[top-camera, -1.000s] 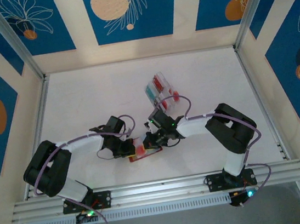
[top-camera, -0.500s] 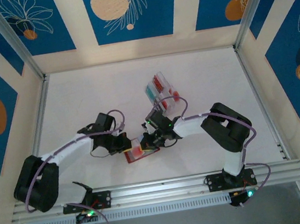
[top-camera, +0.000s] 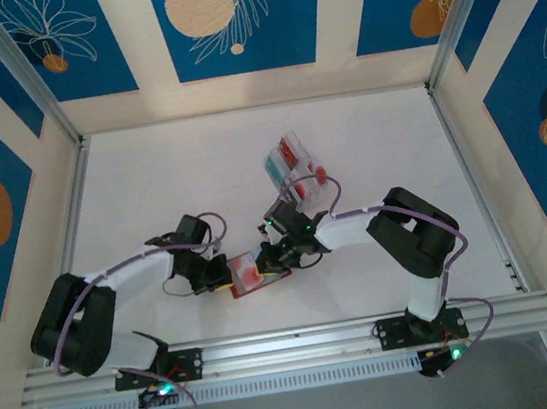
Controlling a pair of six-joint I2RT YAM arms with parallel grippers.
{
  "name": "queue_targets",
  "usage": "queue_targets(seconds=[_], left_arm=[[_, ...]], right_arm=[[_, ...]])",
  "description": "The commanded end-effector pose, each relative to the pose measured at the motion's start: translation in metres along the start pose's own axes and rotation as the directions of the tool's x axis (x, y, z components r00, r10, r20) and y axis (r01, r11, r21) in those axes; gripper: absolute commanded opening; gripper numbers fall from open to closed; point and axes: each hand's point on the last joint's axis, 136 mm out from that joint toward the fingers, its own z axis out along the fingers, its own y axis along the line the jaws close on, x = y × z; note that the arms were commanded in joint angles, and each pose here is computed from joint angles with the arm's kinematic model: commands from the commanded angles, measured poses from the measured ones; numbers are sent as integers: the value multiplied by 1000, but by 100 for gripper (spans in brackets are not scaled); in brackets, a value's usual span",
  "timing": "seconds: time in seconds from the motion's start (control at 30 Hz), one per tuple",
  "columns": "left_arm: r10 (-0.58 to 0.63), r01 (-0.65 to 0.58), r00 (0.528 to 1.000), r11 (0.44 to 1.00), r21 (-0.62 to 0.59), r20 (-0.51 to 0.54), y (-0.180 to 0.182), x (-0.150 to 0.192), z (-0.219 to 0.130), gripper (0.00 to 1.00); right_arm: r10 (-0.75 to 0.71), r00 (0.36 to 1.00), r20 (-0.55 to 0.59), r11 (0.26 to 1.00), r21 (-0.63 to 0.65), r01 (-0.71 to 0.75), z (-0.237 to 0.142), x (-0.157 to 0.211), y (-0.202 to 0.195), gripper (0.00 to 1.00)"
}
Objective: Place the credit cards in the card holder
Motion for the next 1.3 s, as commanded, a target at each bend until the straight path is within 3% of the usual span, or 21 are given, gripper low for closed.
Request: queue_targets(seconds=[0.0, 0.47, 0.77, 1.07, 1.27], left_arm=[[8, -8, 1000, 1000, -15, -10, 9, -2, 10, 0], [-5, 4, 1000, 999, -33, -25, 19, 4, 20, 0], [-3, 2, 1000, 1000, -21, -24, 16, 3, 21, 0], [-9, 8, 1000, 999, -45, -26, 21, 3, 24, 0], [-16, 14, 999, 998, -66, -31, 27, 4, 27, 0]], right_arm=[[60, 996, -59, 993, 106, -53, 1, 22, -23, 0], [24, 996, -85, 999, 39, -21, 10, 16, 15, 2], [13, 993, -119, 998, 61, -6, 24, 27, 17, 4], [-38, 992, -118, 985, 161, 57, 14, 27, 12, 30], [-68, 990, -120, 960, 263, 98, -9, 25, 9, 40]])
